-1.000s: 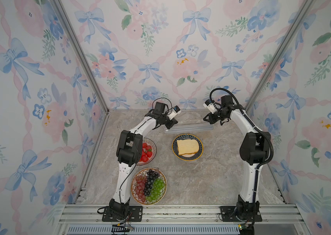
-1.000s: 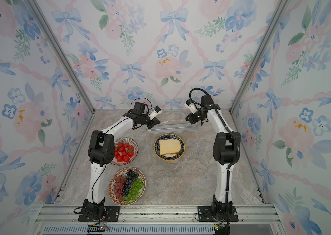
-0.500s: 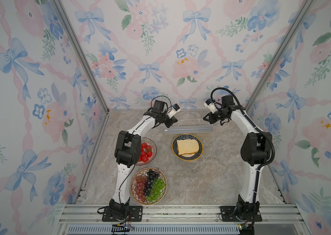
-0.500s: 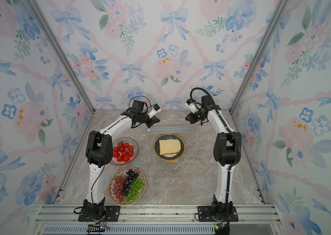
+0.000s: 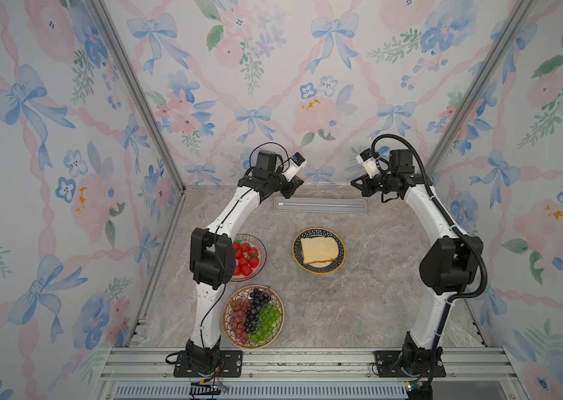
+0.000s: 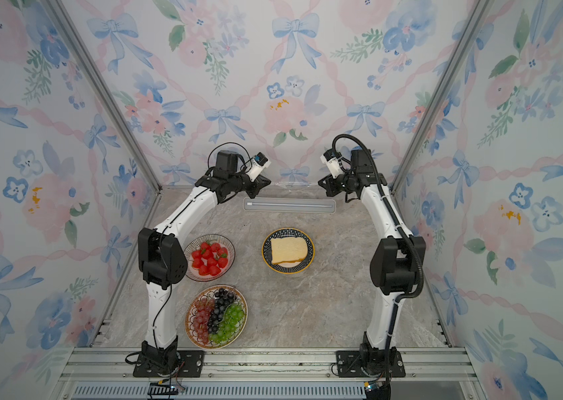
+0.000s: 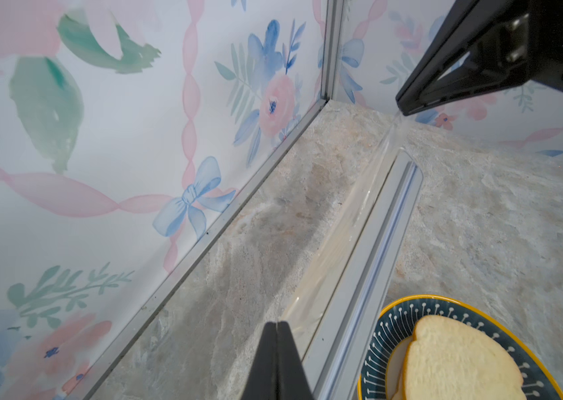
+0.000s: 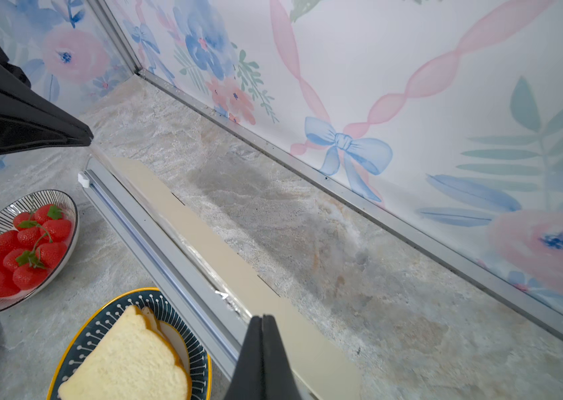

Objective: Wrap the plate with plastic wrap
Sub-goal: Pull the plastic wrap from the plastic wrap cutting box.

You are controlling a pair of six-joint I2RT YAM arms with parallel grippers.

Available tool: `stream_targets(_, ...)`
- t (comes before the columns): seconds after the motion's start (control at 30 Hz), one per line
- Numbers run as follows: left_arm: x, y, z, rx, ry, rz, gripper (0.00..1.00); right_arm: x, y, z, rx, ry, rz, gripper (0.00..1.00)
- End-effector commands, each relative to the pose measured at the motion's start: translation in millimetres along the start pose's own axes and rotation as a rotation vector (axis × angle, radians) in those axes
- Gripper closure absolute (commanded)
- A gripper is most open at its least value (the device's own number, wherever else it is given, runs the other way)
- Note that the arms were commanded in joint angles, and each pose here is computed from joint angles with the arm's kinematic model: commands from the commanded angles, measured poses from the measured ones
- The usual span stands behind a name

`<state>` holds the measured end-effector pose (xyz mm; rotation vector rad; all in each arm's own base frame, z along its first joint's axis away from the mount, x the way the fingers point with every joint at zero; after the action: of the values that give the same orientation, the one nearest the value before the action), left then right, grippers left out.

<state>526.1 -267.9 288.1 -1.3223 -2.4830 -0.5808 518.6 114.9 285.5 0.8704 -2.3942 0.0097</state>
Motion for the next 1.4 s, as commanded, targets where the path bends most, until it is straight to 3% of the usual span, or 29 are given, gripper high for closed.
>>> stream_targets(0.0, 34.1, 17.2, -51.8, -0.028, -0.101, -0.092, 1.00, 30.5, 5.3, -47.0, 0.037, -0.139, 0.055, 1.00)
stream_targets(0.33, 46.7, 23.0, -76.1, -0.030, -0.149, -0.128, 1.00, 51.7, 10.9, -75.0, 0.038, -0.218, 0.082, 1.00)
stream_targets(1.37, 53.1, 13.3, -88.4, -0.042, -0.176, -0.104, 1.00, 56.8, 25.4, -74.5, 0.061, -0.198, 0.063, 1.00)
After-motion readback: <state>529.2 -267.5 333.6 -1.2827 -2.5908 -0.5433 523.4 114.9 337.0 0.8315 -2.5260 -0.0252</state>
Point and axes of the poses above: each gripper's point midway between its finger pads, its own x axis back along the fingers, its own y axis along the line the jaws close on, z = x × y, the point moved 3 cm from there along x, back along the fingers, and after that the axes turned 7 degrees about -x, right-handed, at the moved point
